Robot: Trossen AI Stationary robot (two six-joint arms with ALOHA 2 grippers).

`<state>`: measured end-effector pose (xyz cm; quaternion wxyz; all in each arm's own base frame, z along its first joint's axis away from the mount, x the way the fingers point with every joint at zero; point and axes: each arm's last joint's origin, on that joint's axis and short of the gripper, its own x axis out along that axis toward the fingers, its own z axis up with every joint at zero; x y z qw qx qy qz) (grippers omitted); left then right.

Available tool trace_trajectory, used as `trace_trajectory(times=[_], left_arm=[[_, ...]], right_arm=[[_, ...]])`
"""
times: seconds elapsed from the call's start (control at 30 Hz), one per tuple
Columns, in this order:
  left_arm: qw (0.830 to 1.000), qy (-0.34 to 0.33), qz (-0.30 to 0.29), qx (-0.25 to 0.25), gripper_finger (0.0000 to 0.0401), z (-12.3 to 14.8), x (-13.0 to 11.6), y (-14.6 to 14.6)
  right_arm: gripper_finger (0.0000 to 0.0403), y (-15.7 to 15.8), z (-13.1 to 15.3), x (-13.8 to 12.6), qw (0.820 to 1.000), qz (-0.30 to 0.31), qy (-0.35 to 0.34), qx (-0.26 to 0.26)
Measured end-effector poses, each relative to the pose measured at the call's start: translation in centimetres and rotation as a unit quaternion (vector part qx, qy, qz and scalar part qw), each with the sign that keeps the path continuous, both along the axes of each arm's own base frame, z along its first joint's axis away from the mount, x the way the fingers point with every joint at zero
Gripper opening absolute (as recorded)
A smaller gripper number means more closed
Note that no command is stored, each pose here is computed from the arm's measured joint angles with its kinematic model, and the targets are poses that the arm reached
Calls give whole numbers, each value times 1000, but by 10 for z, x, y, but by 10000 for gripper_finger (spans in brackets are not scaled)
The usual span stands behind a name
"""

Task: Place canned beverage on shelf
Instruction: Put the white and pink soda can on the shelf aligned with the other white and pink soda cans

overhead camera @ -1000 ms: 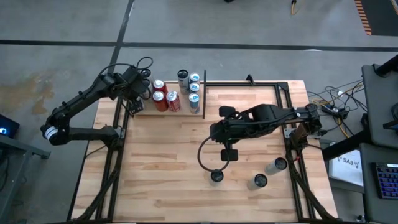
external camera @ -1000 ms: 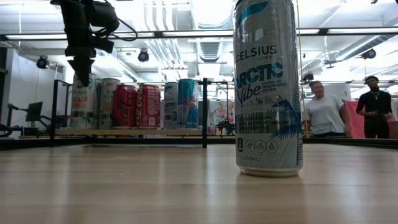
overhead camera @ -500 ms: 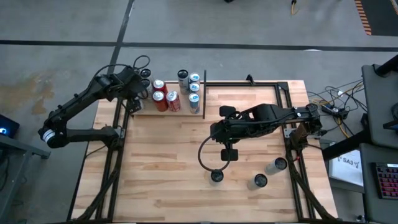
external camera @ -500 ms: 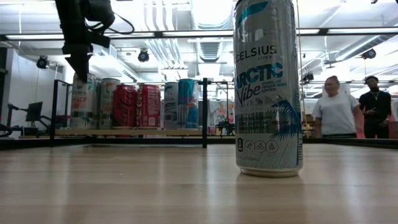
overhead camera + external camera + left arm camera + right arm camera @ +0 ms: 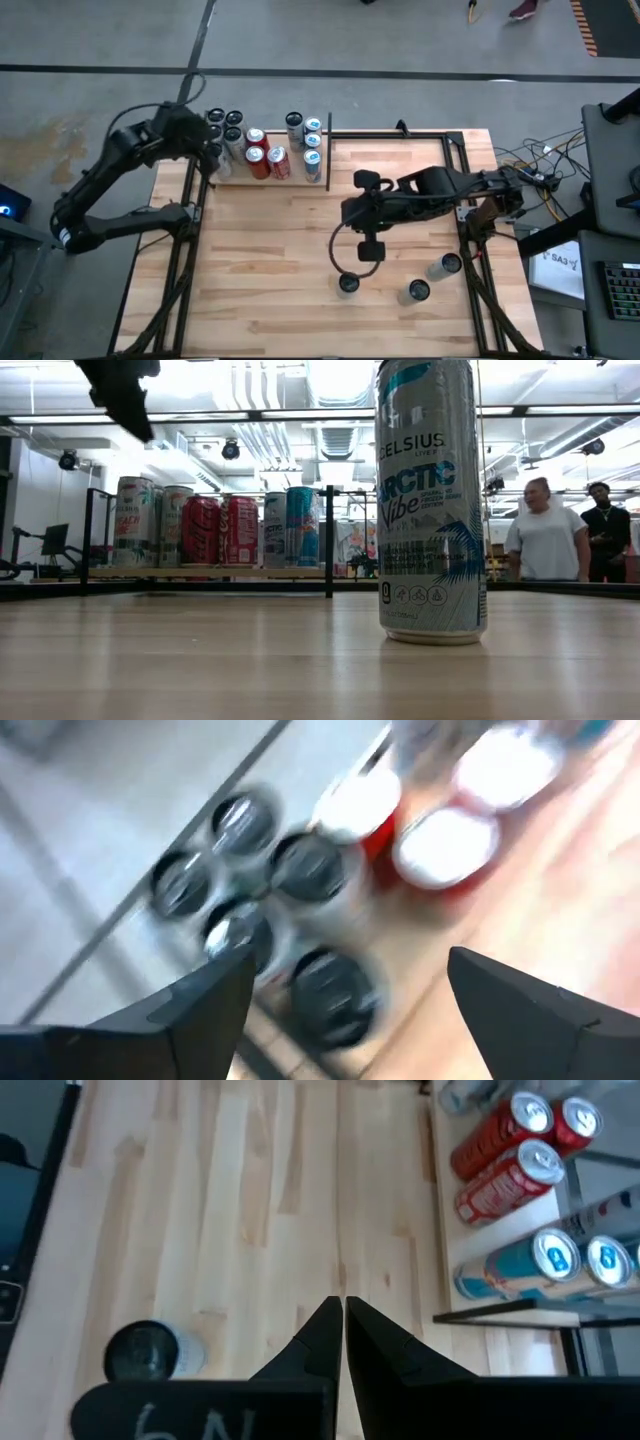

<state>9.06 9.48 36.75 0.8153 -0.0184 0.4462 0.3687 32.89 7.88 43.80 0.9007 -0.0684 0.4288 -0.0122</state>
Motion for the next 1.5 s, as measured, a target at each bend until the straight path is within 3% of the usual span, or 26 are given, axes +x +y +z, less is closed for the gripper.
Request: trace_trajectory(times=[0.17, 0.43, 0.57, 0.73, 0.9, 1.23, 1.5], left_arm=[[990, -134, -44, -5, 275, 8, -7, -25], [964, -250, -82, -32, 184, -20, -2, -47], [961, -255, -83, -67, 142, -51, 9, -51], [966, -224, -34, -122, 97, -92, 17, -57], [963, -218, 7, -160, 65, -115, 20, -65], [967, -221, 110, -56, 38, -125, 18, -63], [955, -242, 169, 3, 38, -121, 16, -59]], right_arm=[[9, 12, 0, -4, 999, -3, -19, -27], [9, 25, -12, -4, 996, 4, -76, -48], [9, 25, -24, -3, 993, 9, -107, -45], [9, 26, -51, 0, 988, 11, -147, -39], [9, 26, -75, -1, 984, 9, -175, -30], [9, 26, -105, 2, 980, 8, -195, -30], [9, 26, -108, 2, 981, 5, -192, -27]])
